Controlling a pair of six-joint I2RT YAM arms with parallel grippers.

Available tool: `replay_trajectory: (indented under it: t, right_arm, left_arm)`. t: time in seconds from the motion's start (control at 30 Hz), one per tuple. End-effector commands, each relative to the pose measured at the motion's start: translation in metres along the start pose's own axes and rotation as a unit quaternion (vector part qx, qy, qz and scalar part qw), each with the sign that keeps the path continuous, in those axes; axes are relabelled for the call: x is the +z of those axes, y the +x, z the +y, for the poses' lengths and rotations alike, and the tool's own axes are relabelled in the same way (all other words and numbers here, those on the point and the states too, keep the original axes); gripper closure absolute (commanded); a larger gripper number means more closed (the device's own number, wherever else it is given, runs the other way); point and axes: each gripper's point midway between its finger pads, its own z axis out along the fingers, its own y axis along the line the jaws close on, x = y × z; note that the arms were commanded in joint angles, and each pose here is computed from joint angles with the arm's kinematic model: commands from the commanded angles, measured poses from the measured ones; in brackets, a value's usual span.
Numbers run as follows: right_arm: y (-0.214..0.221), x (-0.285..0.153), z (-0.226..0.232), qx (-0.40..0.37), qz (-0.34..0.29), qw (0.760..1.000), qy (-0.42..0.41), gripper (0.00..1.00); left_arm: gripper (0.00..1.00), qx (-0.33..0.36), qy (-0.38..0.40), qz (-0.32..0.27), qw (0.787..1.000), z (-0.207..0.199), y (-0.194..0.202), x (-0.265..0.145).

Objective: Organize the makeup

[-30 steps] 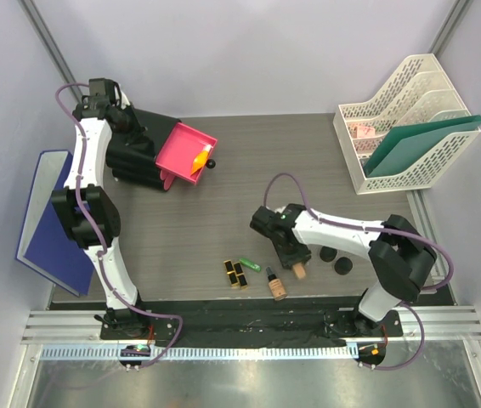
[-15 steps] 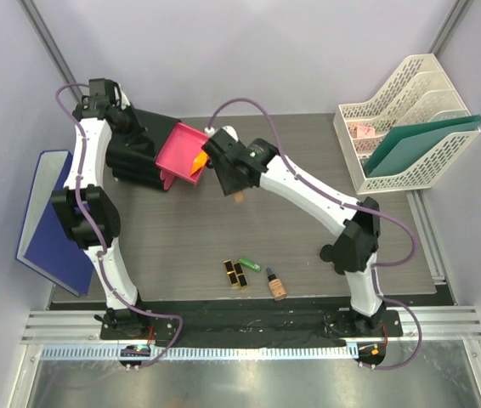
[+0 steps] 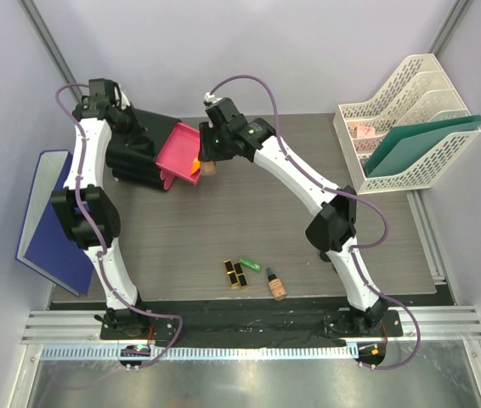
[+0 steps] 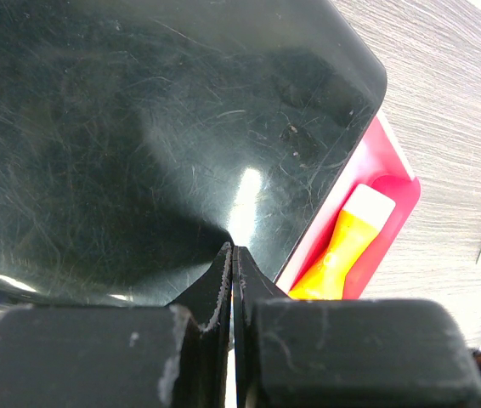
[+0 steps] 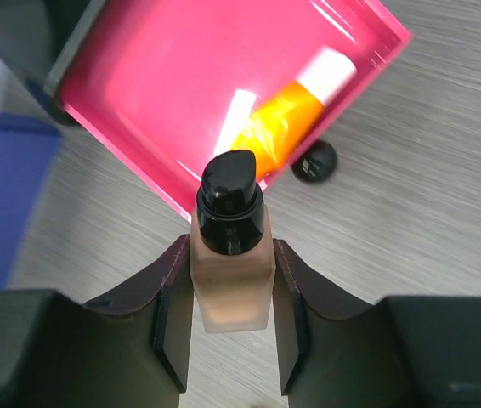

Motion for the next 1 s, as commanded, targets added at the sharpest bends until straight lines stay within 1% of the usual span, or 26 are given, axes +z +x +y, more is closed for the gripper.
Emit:
replay_trajectory:
  t: [0.0, 0.13, 0.27, 0.3, 0.43, 0.47, 0.6, 0.63, 0.7, 0.73, 0.8, 0.83, 0.9, 0.93, 0.97]
  right_arm:
    - [-0.071, -0.021, 0.044, 0.065, -0.101, 0.984, -0.134, 0.99]
    - [-0.084, -0.009, 0.054, 0.126, -0.105, 0.969, -0.186, 0.99]
    - [-0.087, 0.014, 0.060, 0.168, -0.104, 0.957, -0.214, 0.98]
    - [-0.083, 0.027, 0.059, 0.180, -0.100, 0.955, -0.214, 0.96]
    - [-0.076, 0.051, 0.063, 0.224, -0.086, 0.944, -0.228, 0.93]
    - [-0.079, 0.054, 0.064, 0.235, -0.090, 0.940, -0.232, 0.92]
    - [-0.079, 0.070, 0.059, 0.249, -0.101, 0.937, -0.225, 0.87]
    - [-0.075, 0.077, 0.057, 0.250, -0.098, 0.938, -0.221, 0.83]
    - [-0.077, 0.078, 0.056, 0.251, -0.102, 0.937, -0.220, 0.74]
    - [-0.078, 0.077, 0.056, 0.251, -0.103, 0.937, -0.218, 0.64]
    - [-0.077, 0.078, 0.053, 0.247, -0.106, 0.940, -0.211, 0.53]
    - [-0.079, 0.075, 0.054, 0.245, -0.109, 0.940, -0.211, 0.44]
    - [-0.080, 0.074, 0.053, 0.244, -0.111, 0.940, -0.209, 0.36]
    - [-0.082, 0.073, 0.052, 0.242, -0.115, 0.940, -0.209, 0.29]
    - [-0.083, 0.072, 0.052, 0.242, -0.116, 0.940, -0.210, 0.25]
  left_arm:
    - [1.00, -0.007, -0.047, 0.064, 0.997, 0.027, 0.033, 0.006]
    - [1.00, -0.007, -0.047, 0.064, 0.997, 0.027, 0.033, 0.006]
    - [1.00, -0.006, -0.048, 0.066, 0.997, 0.028, 0.034, 0.007]
    - [1.00, -0.006, -0.050, 0.067, 0.996, 0.030, 0.034, 0.009]
    - [1.00, -0.008, -0.049, 0.069, 0.996, 0.030, 0.033, 0.011]
    - [1.00, -0.007, -0.049, 0.069, 0.996, 0.029, 0.033, 0.011]
    - [1.00, -0.008, -0.049, 0.070, 0.996, 0.029, 0.033, 0.012]
    - [1.00, -0.009, -0.047, 0.073, 0.996, 0.029, 0.034, 0.013]
    - [1.00, -0.009, -0.050, 0.074, 0.996, 0.030, 0.036, 0.013]
    - [1.00, -0.008, -0.050, 0.076, 0.996, 0.031, 0.037, 0.013]
    - [1.00, -0.008, -0.052, 0.078, 0.996, 0.032, 0.038, 0.014]
    - [1.00, -0.008, -0.052, 0.077, 0.996, 0.032, 0.038, 0.014]
    - [1.00, -0.009, -0.052, 0.077, 0.996, 0.032, 0.038, 0.015]
    - [1.00, -0.009, -0.051, 0.077, 0.996, 0.031, 0.038, 0.015]
    - [1.00, -0.010, -0.051, 0.076, 0.996, 0.032, 0.037, 0.015]
